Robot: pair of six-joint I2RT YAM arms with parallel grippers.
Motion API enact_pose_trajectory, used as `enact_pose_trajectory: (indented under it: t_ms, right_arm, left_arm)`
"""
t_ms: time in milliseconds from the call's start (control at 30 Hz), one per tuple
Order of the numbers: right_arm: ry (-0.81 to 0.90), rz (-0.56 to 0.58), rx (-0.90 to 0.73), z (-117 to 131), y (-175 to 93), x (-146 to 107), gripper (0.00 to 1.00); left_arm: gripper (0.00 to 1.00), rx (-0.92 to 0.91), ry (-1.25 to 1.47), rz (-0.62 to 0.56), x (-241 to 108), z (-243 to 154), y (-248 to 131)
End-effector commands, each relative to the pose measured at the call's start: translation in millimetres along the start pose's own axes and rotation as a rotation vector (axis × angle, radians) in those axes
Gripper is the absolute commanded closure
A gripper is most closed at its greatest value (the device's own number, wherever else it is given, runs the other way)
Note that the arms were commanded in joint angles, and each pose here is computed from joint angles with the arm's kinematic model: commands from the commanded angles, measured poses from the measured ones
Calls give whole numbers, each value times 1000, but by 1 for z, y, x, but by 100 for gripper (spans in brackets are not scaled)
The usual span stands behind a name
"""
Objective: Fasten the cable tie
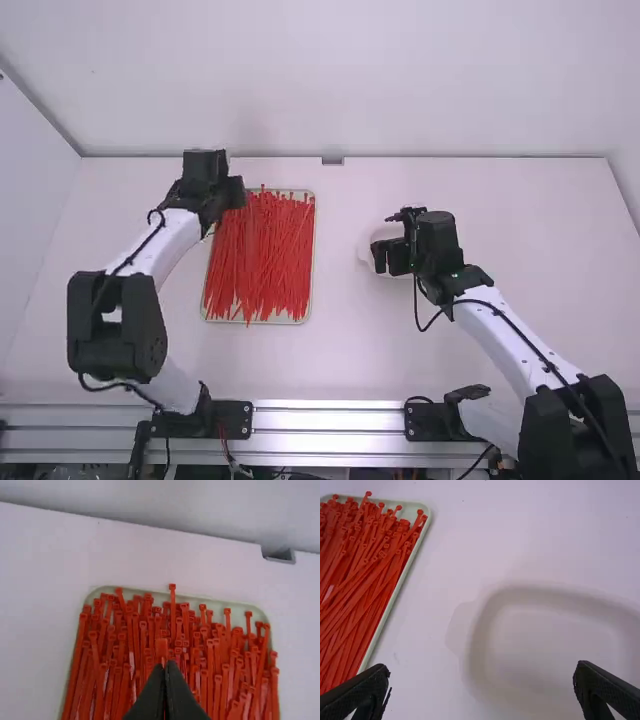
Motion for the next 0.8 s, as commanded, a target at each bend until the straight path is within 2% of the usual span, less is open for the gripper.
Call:
enact_pose_trajectory:
  t_ms: [0,233,367,567,767]
  right_arm:
    - [-4,-25,11,4,-2,11,1]
    - [-9,-35,62,11,-3,14,1]
    - [-17,-55,97,16,-3,18,1]
    - [-103,-121,279,39,-9,31,1]
    - [-160,-229,431,60,-20,51,1]
  left_arm:
    - [98,-21,7,-49,-5,-2,-23]
    - [98,-181,36,-239,-16,-19,-67]
    - [98,-265,57,-291,-16,-30,-83]
    - [98,-454,135,-325,-9,-53,-98]
    - [98,-651,205,-414,7,-76,-120]
Point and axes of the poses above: each hand's point on the last joint's axis, 136 mm out from that joint toward the fingers, its own y axis out along the fingers, its own z axis along the line the jaws close on, x = y × z, the point moved 5 cm from there along -y, back along the fingers, and after that the axes turned 5 degrees about y, right-handed, at the moved point
